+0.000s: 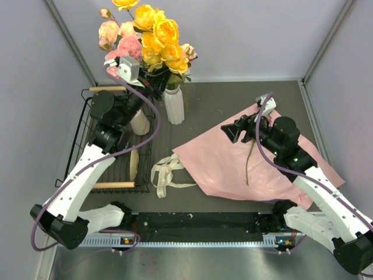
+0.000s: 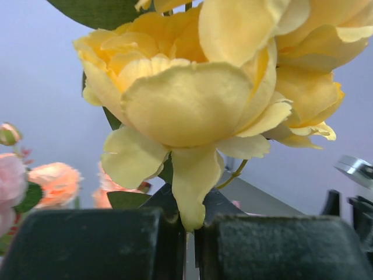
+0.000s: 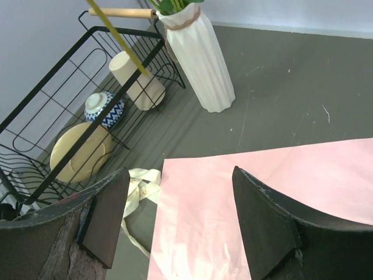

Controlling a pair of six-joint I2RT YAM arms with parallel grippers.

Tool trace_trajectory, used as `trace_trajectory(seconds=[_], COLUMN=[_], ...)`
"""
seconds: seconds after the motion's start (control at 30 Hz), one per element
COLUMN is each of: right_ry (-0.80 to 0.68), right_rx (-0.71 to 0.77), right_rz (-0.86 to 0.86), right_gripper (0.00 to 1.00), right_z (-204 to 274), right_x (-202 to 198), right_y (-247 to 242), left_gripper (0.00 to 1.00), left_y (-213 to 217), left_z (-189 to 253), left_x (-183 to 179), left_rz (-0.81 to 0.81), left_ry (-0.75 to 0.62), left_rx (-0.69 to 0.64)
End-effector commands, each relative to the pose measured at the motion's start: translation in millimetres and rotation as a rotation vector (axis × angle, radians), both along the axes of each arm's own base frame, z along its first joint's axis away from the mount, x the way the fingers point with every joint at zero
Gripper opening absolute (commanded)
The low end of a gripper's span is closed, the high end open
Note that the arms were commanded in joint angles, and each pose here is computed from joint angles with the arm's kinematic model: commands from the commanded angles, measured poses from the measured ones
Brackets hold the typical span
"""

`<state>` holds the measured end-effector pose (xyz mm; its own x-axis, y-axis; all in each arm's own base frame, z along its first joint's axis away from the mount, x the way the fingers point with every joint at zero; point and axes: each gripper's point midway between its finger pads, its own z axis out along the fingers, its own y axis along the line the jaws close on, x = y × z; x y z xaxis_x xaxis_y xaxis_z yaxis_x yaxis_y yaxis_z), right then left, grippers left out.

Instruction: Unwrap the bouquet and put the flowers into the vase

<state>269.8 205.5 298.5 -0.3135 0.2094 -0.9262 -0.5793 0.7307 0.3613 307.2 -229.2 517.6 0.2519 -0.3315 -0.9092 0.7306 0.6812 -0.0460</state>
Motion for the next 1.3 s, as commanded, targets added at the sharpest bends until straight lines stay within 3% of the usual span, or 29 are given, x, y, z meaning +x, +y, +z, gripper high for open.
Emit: trace_trajectory(seconds=[0.0, 0.27, 0.7, 1.27], right_ry=[-0.024, -0.029, -0.027, -0.004], right_rx=[0.013, 0.015, 0.004, 0.001], right_rz=[-0.009, -0.012, -0.042, -0.029], right_gripper=[0.72, 0.72, 0.72, 0.72], right_z=[10.5, 13.8, 13.7, 5.8], right_x=[1.1, -4.0, -10.8, -7.3], right_y=[0.4, -2.7, -13.1, -7.8], left_gripper=[0.0, 0.0, 0.0, 0.0], left_y=[32.6, 55.5, 60.9, 53.2], left_z=[33.5, 43.9, 51.2, -30.1], left_x=[15.7, 45.6, 70.3, 99.2], left_rz=[0.227, 0.43, 0.514, 0.527], left_ry=[-0.142, -0.208, -0.26, -0.132], left_rx=[0.004, -0.012, -0.071, -0.02])
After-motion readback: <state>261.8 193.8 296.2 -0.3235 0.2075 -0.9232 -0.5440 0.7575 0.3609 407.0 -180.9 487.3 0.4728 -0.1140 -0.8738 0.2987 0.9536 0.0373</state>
